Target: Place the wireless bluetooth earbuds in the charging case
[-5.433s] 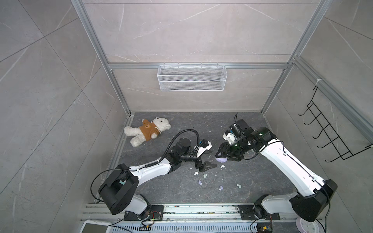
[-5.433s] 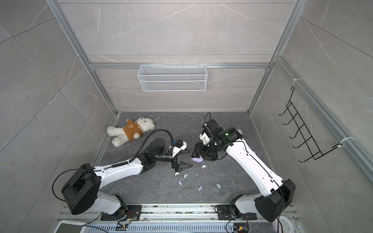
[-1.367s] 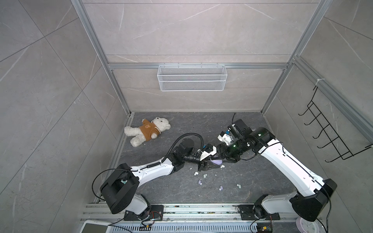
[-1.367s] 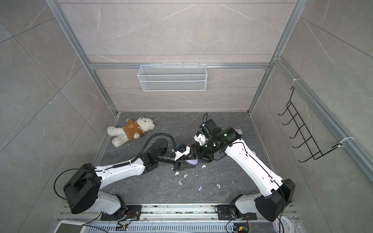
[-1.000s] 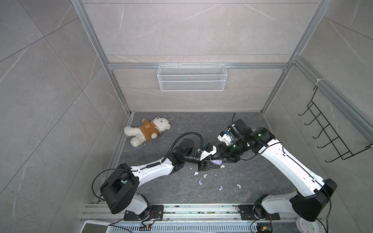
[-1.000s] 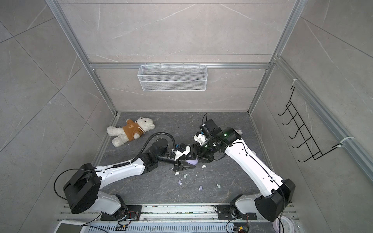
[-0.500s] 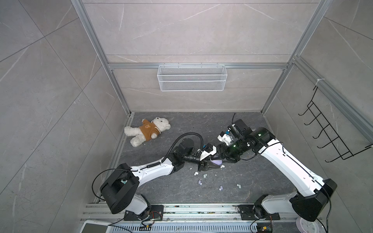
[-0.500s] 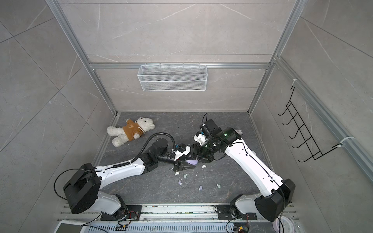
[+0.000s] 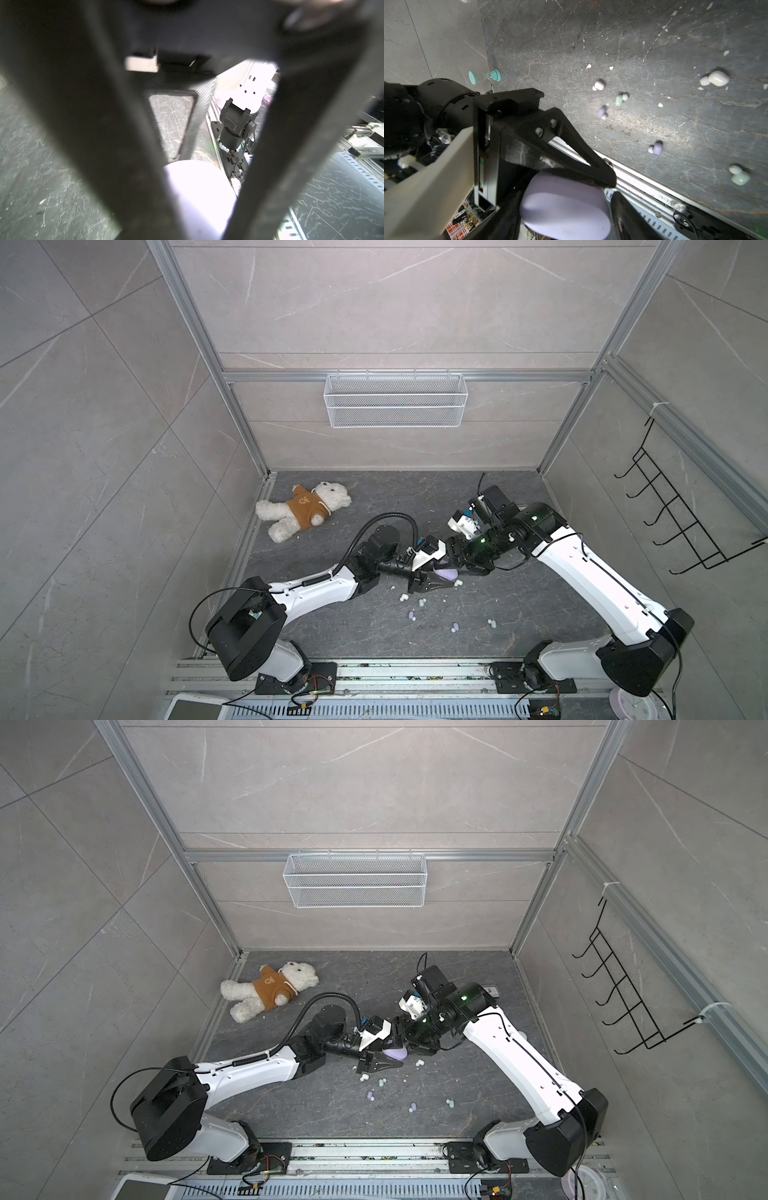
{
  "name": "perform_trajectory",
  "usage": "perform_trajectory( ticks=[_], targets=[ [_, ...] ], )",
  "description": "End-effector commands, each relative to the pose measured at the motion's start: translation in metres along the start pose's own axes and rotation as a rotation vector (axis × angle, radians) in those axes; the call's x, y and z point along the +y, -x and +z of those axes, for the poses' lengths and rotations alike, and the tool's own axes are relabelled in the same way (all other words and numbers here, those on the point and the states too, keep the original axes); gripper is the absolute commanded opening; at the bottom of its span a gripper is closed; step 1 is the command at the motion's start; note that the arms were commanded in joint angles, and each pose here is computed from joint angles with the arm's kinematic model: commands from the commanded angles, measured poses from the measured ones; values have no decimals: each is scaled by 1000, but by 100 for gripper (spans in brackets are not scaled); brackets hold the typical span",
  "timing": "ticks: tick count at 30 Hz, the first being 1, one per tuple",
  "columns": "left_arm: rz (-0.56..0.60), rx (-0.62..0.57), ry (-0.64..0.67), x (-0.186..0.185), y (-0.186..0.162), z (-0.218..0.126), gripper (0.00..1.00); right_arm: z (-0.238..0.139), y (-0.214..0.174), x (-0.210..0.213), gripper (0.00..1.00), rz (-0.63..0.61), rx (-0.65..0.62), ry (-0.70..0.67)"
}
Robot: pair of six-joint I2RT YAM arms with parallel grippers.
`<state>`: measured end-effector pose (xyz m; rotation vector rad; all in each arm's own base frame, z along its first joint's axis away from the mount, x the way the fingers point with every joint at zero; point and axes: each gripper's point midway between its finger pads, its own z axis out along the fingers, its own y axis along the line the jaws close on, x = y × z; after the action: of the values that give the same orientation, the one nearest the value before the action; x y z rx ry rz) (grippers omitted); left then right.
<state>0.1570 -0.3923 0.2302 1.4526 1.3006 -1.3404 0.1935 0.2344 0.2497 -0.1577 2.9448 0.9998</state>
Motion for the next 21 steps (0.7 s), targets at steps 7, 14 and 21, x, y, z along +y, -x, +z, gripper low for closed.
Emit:
perform_trajectory(
  ticks=[7, 14, 21],
  targets=[
    [62, -67, -48, -16, 26, -4, 34, -20, -5, -5, 87, -28, -78, -33],
    [21, -66, -34, -15, 22, -8, 34, -37, -18, -16, 100, -35, -97, -80],
    [-12, -94, -55, -22, 27, -14, 33, -59, -26, -9, 100, -238, -169, -104]
  ],
)
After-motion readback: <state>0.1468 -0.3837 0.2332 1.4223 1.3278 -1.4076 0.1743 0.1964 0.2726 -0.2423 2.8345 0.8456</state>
